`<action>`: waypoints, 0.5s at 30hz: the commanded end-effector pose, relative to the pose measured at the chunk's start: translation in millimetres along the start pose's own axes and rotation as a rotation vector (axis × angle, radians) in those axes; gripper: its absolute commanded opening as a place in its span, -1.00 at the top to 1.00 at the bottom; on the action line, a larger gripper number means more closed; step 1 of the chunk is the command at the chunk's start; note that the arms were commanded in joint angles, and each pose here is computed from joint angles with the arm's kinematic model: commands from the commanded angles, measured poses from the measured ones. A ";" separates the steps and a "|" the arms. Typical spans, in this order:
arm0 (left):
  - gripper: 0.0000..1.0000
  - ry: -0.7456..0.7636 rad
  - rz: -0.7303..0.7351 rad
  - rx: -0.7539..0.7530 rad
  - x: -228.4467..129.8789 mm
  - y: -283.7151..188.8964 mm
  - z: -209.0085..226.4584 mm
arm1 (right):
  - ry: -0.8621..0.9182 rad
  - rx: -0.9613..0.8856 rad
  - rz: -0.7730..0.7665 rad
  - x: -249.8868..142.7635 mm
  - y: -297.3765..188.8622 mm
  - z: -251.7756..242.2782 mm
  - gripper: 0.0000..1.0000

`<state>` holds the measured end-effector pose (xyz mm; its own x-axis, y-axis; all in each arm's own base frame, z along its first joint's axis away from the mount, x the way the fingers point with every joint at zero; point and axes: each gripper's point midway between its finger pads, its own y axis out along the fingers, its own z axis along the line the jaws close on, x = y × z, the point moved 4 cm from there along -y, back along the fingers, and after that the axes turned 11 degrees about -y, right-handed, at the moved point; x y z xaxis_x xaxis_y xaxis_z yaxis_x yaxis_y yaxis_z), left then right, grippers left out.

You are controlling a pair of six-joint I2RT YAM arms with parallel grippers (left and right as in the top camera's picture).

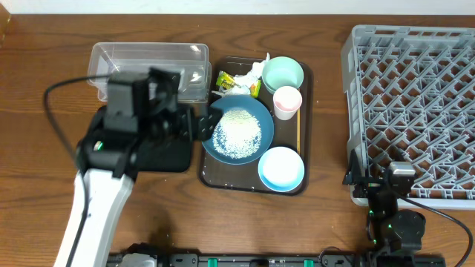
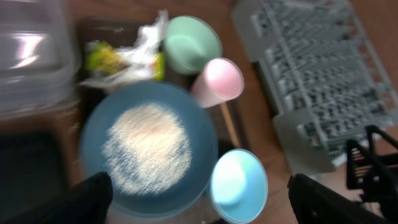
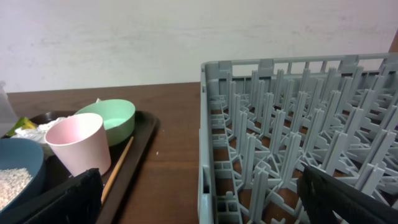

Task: Sort waste into correct bins and load items into the dishwasher rack
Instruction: 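Reach the left gripper over the brown tray to the blue rice bowl rim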

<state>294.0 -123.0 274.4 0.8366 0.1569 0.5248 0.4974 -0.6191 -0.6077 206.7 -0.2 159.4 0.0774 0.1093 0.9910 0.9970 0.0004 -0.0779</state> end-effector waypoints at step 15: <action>-0.84 0.328 0.222 0.579 -38.6 134.7 -36.3 | -0.012 -0.013 -0.001 -0.2 -0.4 -2.4 -0.98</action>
<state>305.4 -236.1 195.7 0.8861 -0.2166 0.4098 0.3794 -0.1689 -0.9097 206.7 -0.3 159.4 0.0775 0.1093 0.9910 0.9970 0.0000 -0.0779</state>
